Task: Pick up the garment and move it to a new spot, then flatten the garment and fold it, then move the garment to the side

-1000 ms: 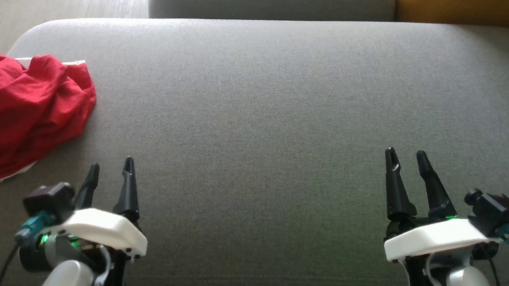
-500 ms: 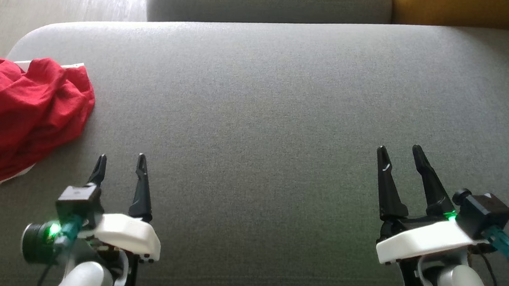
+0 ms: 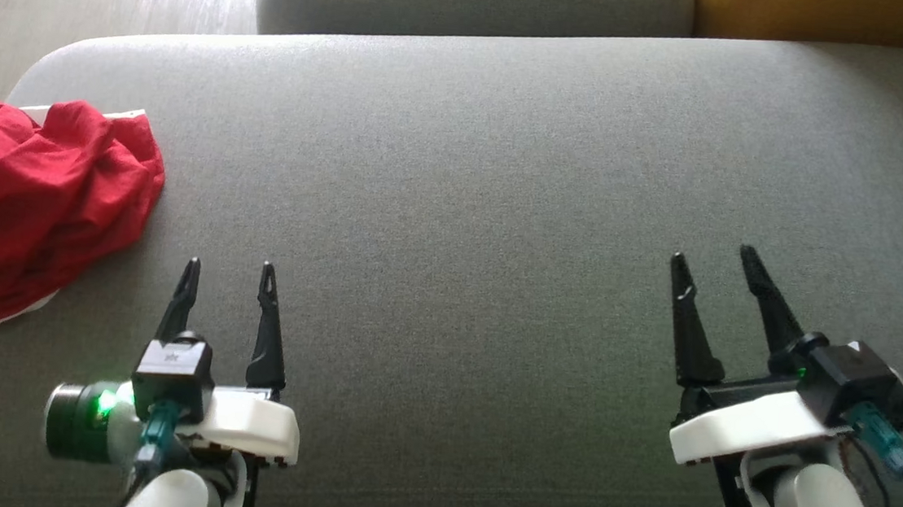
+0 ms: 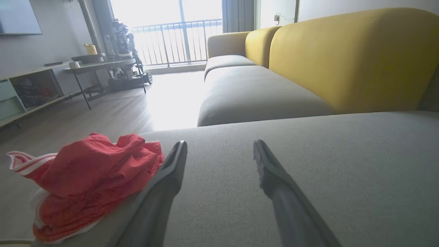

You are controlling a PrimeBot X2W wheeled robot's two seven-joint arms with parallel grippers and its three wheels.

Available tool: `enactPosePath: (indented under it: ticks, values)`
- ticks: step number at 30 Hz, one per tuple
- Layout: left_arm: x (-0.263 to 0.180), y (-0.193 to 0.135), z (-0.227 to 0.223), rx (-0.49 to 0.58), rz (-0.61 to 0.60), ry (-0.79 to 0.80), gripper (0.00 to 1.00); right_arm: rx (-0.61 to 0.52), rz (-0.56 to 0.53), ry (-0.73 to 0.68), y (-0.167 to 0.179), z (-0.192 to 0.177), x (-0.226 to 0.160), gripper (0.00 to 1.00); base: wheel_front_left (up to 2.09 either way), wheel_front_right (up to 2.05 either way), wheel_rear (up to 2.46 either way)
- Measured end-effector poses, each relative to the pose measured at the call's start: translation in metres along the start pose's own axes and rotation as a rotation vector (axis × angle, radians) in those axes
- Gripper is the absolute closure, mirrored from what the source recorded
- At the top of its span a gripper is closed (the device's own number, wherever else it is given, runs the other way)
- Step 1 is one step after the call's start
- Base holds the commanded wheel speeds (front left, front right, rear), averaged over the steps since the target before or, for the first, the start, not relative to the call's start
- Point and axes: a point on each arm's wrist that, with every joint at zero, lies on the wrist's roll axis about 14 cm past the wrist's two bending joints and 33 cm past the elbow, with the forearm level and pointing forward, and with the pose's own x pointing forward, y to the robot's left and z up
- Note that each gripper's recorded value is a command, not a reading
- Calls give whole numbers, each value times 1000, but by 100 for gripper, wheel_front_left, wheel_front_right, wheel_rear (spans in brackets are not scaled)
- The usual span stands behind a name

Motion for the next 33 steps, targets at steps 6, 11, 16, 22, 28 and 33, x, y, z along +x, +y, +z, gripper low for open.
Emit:
enactPosePath:
  ticks: [6, 11, 16, 22, 28, 33]
  values:
    - [1, -1, 16, 40, 8, -76, 0, -74, 10, -14, 0, 4, 1, 0, 0, 0, 0]
    - [0, -5, 23, 88, -5, -124, 0, -137, 22, -28, 2, 6, 1, 0, 0, 0, 0]
    - [0, -10, 23, 121, -28, -142, 0, -162, 23, -25, 1, 4, 0, 0, 0, 0, 0]
    - [1, -14, 13, 57, -38, -98, 0, -114, -16, 12, -11, -10, -4, 0, 0, 0, 0]
    - [-2, -4, -9, -87, -13, 0, 0, -46, -51, 68, -19, -28, -11, 0, 0, 0, 0]
    - [-2, 0, -15, -96, -18, 14, 0, -48, -50, 68, -20, -28, -8, 0, 0, 0, 0]
